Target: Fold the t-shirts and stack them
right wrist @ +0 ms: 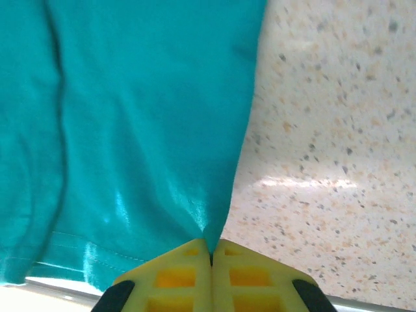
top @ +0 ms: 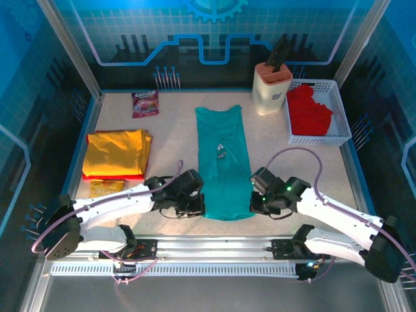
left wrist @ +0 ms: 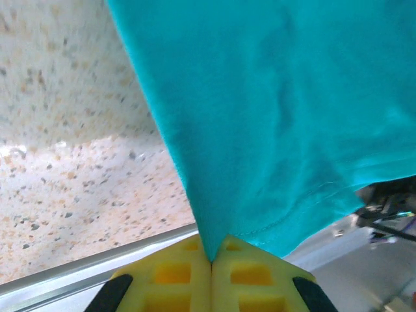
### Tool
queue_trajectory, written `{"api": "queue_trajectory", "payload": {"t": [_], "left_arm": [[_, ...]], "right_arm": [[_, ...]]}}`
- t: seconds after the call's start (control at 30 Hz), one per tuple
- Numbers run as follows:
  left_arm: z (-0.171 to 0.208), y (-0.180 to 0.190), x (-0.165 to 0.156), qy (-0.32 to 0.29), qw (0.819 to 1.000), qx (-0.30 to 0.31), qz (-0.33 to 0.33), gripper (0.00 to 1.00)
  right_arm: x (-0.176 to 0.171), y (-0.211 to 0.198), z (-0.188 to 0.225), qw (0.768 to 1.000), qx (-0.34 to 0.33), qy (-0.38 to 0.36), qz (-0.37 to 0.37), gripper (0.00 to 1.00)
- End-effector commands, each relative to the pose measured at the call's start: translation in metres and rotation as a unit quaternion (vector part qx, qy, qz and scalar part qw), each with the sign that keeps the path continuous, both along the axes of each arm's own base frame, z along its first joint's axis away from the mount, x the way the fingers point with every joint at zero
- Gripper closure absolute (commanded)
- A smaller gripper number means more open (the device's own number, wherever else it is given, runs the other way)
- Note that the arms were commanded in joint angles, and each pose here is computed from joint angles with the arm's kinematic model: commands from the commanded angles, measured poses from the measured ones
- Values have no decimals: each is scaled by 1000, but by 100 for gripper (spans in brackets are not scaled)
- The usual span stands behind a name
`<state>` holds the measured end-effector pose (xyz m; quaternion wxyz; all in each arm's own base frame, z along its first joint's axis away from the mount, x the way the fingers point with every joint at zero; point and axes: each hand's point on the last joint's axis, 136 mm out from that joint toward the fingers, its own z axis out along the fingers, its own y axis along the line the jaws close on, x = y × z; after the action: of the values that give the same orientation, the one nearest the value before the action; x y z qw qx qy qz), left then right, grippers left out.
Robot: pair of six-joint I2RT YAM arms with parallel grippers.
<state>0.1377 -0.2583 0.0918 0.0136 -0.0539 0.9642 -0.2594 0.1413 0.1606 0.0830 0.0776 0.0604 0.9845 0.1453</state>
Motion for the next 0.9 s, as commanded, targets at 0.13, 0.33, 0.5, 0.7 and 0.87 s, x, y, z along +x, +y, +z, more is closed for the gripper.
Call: {"api": "queue_trajectory", "payload": {"t": [0.13,0.33,0.5,0.7,0.87], "left_arm": [[26,16,38,-25,999,29,-1,100],[45,10,85,-58,998,22,13,100],[43,8,120,-71,997,27,18,100],[51,14,168,-93,995,32,29,100],[50,16,204,-102,994,36,35,100]], "right_arm": [[49,15,34,999,23,-40,-3,100],[97,25,53,997,46,-63,-5,100],[135,28,62,995,70,-73,-12,100],[174,26,67,993,84,-80,-20,100],[203,27,58,993,92,-75,-25,100]]}}
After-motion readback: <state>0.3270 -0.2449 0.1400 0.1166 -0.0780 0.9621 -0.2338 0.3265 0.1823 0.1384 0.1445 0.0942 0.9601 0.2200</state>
